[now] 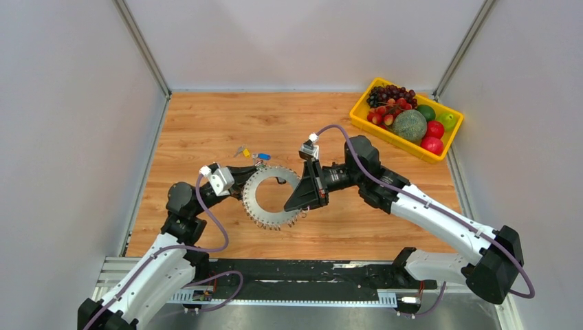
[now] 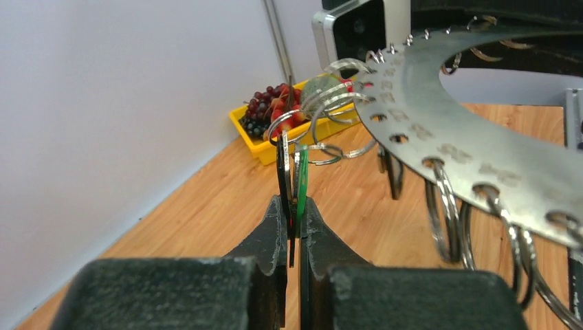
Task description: Remove the keys from the keyring
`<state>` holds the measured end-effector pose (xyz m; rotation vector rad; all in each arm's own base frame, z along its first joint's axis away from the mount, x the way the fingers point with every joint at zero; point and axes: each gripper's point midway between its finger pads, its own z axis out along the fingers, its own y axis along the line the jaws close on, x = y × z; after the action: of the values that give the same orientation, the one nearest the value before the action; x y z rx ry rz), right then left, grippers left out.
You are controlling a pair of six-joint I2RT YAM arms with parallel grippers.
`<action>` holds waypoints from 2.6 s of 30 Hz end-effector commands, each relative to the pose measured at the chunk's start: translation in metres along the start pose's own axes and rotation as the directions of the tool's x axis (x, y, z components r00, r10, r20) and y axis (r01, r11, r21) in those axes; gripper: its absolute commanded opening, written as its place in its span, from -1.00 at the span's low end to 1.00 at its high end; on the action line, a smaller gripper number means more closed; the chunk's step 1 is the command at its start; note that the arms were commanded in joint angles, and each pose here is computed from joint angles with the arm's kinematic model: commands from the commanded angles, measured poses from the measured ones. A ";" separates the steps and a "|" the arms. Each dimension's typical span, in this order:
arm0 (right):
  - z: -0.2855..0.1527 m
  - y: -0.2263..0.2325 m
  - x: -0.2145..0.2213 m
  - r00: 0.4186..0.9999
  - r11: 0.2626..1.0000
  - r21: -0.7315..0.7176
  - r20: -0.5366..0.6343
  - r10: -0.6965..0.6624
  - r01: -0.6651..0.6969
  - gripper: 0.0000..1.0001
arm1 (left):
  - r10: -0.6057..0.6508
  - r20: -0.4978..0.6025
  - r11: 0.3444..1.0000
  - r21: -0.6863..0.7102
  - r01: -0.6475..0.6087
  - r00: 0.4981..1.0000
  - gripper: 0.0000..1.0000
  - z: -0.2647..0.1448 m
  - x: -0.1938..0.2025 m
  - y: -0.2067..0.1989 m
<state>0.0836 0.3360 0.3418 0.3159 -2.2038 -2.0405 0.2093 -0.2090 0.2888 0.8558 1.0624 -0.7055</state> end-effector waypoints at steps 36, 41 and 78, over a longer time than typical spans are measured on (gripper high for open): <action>-0.073 -0.001 -0.077 0.116 0.173 0.405 0.162 -0.980 0.898 0.58 | 0.140 0.046 0.978 0.152 -0.145 0.989 -1.00 0.002 -0.014 -0.019; -0.052 0.004 -0.061 -0.036 0.003 0.286 0.130 -0.991 0.958 0.58 | 0.150 0.087 0.955 0.246 -0.167 0.985 -1.00 0.001 -0.017 -0.039; 0.002 -0.064 -0.069 -0.073 -0.097 0.246 -0.104 -0.992 0.964 -1.00 | 0.204 0.075 0.960 0.179 -0.215 0.976 0.32 0.001 -0.019 -0.031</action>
<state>0.1441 0.3564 0.2583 2.6818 -2.3297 -2.0226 0.1731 -0.2286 0.2774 1.1183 0.8985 -0.7234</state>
